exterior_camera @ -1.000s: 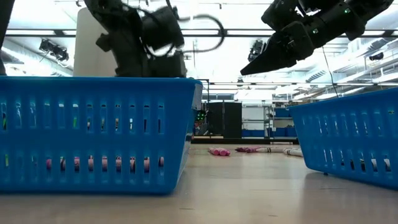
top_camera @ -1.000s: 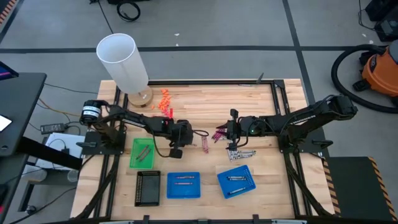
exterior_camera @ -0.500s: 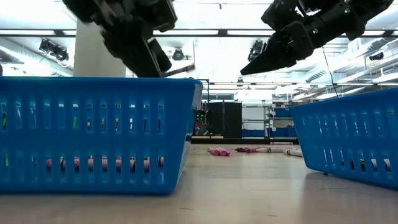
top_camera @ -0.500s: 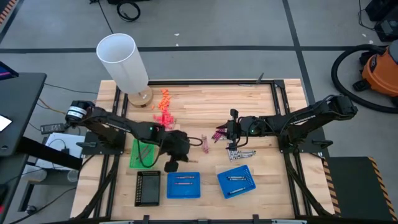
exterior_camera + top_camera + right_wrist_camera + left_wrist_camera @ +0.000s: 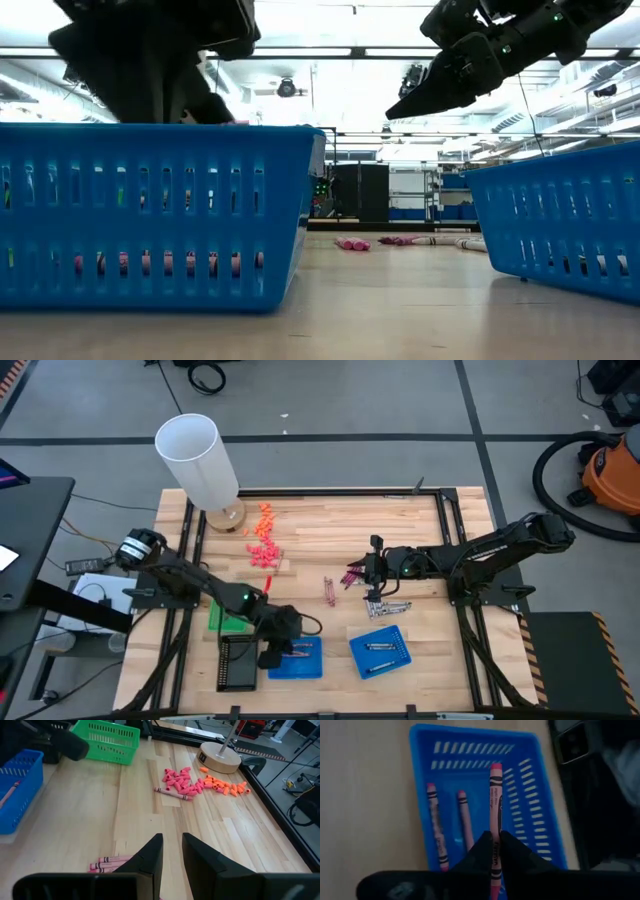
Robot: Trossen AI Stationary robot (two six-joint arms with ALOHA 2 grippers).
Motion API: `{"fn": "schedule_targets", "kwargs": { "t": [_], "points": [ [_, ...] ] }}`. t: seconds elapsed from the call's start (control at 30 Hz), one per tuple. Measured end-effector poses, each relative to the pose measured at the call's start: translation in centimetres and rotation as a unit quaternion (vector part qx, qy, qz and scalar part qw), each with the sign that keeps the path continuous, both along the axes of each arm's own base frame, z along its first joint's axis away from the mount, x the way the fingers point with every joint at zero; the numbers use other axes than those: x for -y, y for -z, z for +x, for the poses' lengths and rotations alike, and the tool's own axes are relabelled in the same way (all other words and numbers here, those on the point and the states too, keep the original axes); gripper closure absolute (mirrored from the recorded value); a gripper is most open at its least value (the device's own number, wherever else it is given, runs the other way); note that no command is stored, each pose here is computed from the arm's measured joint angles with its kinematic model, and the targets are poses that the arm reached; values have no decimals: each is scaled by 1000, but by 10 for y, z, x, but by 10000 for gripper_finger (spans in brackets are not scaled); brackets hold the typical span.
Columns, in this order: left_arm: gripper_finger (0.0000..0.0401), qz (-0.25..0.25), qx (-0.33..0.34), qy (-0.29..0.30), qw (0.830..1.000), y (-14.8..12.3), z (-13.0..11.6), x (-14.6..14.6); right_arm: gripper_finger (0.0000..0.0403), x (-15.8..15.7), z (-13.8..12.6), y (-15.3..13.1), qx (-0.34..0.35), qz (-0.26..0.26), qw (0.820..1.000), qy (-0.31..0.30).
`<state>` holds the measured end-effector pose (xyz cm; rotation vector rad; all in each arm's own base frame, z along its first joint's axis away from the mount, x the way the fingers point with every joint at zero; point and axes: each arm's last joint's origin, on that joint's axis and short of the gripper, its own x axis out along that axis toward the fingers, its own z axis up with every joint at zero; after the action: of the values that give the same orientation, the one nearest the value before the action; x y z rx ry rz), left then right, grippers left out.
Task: Sort crayons
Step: Put the pink crayon into the left blue basket
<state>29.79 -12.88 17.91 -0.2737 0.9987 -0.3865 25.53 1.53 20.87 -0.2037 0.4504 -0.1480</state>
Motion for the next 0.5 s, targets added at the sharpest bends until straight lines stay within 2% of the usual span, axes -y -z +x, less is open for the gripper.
{"fn": "schedule_targets", "kwargs": {
  "t": [0.17,0.33,0.43,0.5],
  "points": [
    [338,18,9,-10,1000,0,0,1,320,0,0,0,0,2,1000,1],
    [301,36,10,18,999,-9,5,-5,320,0,0,0,0,2,1000,1],
    [298,74,18,18,997,-17,4,-15,320,0,0,0,0,2,1000,1],
    [297,120,16,-3,993,-20,1,-25,320,0,0,0,0,2,1000,0]
  ]
}}
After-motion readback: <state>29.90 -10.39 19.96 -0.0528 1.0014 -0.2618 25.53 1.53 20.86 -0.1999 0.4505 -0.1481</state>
